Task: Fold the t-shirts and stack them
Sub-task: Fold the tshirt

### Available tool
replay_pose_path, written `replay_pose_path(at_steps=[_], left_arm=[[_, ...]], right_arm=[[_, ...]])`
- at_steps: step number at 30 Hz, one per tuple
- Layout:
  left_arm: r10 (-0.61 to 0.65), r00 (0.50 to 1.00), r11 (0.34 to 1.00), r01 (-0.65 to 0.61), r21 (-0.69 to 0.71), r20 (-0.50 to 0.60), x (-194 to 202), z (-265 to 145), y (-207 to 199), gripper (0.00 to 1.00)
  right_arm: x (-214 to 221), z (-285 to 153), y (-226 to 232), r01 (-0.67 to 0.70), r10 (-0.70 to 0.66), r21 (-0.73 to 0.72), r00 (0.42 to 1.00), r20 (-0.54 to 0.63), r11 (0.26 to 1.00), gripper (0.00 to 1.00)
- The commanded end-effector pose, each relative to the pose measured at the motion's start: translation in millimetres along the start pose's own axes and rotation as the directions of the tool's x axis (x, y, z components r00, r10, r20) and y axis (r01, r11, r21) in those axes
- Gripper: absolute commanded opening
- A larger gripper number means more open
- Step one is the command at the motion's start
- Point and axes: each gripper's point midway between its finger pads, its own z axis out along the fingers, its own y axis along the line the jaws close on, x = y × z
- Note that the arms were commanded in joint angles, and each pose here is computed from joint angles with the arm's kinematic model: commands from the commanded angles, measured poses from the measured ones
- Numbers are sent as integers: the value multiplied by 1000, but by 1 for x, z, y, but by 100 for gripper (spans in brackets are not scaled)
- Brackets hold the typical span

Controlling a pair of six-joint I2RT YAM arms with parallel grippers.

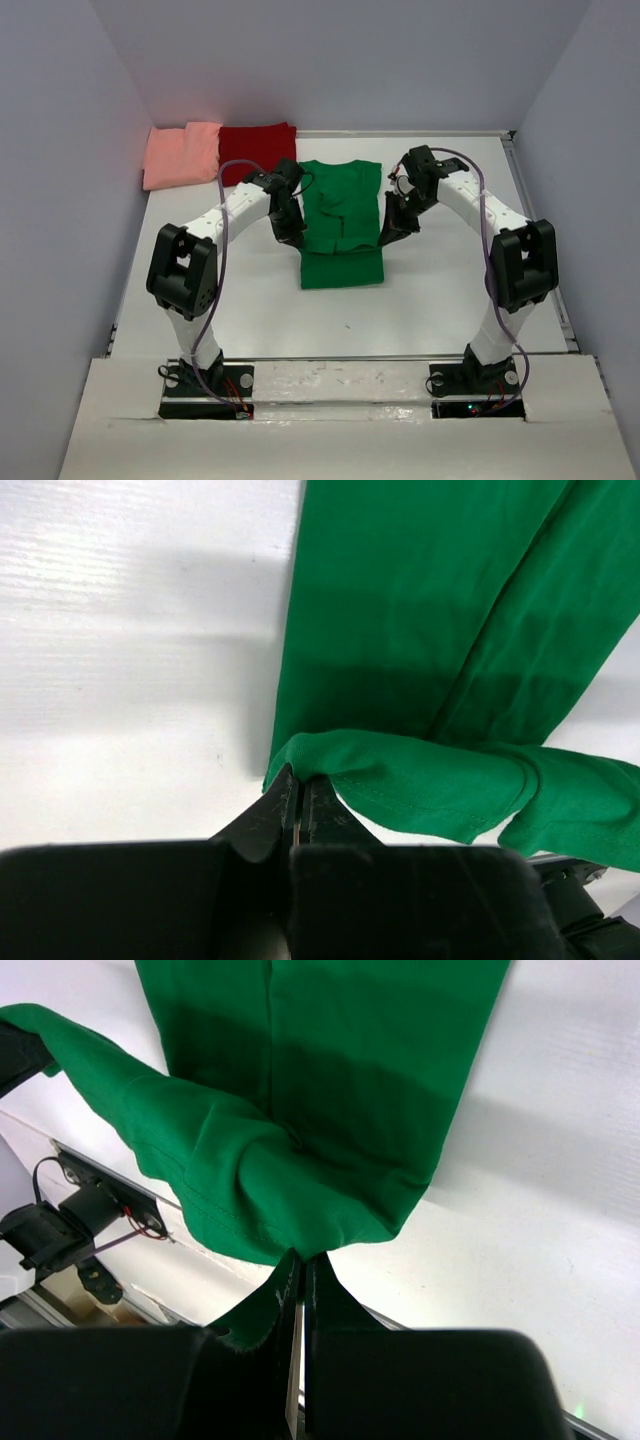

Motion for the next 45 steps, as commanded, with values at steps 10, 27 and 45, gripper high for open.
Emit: replay_pose_path(at_steps=[10,27,45], left_arm=[[24,999,999,-23,-34,34,-28,-7,5,0],[51,998,998,-49,-41,42,-49,3,-8,0],[60,997,997,-57,-56,43,-57,16,-9,0]], right_arm=[[-35,-7,-8,12,-12,7,999,50,1000,0],[-58,4,-17,-4,4,10,997,72,1000,0],[-78,18,-29,-13,12,10,996,91,1000,0]])
